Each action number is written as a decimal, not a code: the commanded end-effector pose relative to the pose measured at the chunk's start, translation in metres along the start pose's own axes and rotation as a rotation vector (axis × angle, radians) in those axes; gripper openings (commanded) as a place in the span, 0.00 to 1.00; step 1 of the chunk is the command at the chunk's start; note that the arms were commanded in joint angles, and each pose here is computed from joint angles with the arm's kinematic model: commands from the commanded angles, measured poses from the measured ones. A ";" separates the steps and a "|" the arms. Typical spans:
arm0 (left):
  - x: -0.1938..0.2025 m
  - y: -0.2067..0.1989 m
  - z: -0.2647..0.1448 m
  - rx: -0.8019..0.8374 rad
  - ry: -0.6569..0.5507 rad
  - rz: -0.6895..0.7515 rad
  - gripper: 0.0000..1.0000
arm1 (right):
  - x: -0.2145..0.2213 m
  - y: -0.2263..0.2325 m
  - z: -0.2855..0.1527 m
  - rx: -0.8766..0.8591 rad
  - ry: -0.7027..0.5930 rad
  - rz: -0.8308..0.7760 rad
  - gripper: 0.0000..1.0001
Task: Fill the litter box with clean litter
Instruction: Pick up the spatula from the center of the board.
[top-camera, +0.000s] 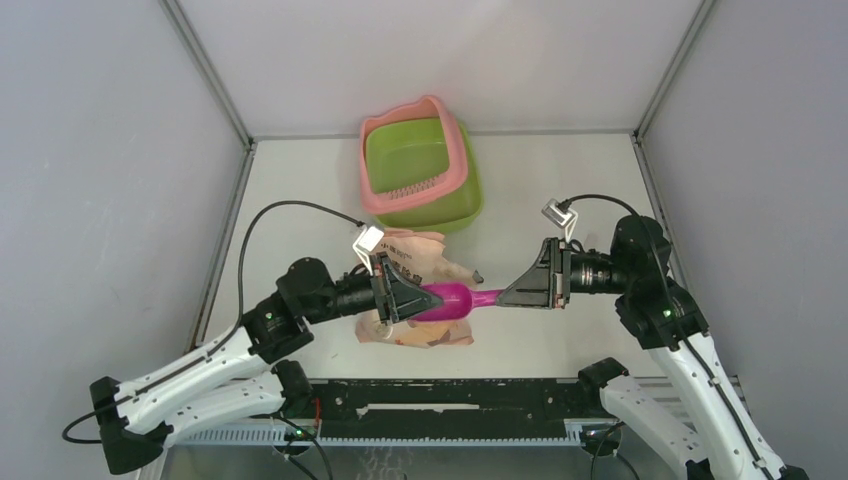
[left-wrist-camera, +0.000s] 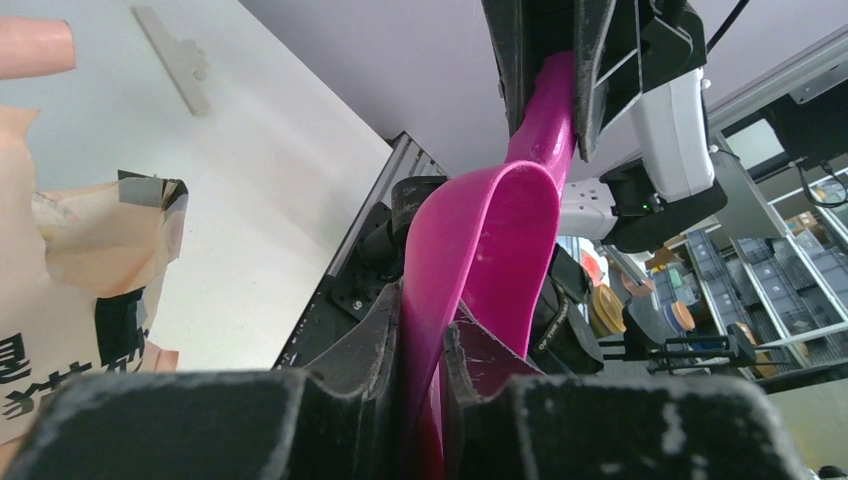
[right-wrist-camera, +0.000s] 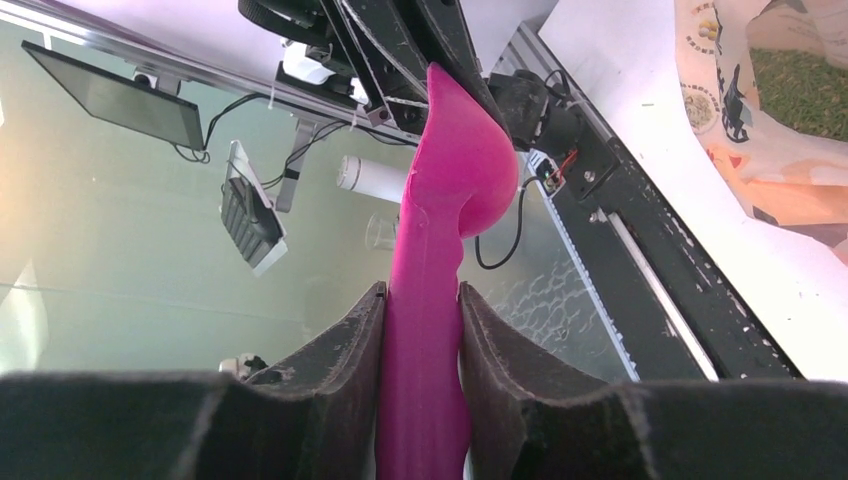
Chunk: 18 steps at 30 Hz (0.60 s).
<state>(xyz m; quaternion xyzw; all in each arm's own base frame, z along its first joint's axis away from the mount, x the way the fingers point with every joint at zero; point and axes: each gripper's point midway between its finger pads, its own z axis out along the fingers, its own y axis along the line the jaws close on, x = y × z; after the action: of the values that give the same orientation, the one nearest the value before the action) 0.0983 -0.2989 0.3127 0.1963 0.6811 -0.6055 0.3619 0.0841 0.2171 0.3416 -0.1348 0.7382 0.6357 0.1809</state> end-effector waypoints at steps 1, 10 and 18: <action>-0.006 -0.007 0.000 0.044 -0.031 0.012 0.01 | -0.005 0.005 0.002 -0.012 -0.019 -0.028 0.37; -0.007 0.005 -0.002 -0.020 -0.045 0.019 0.04 | -0.004 0.005 0.002 -0.009 -0.019 -0.024 0.12; -0.050 0.014 -0.033 -0.187 -0.149 0.128 0.51 | -0.023 -0.012 -0.005 0.055 -0.089 -0.004 0.00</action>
<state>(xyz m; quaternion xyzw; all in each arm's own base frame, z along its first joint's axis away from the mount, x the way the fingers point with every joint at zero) 0.1171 -0.2810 0.3021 0.1700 0.7053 -0.5620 0.3972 0.0938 0.2157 0.3389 -0.1129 0.7456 0.6284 0.1906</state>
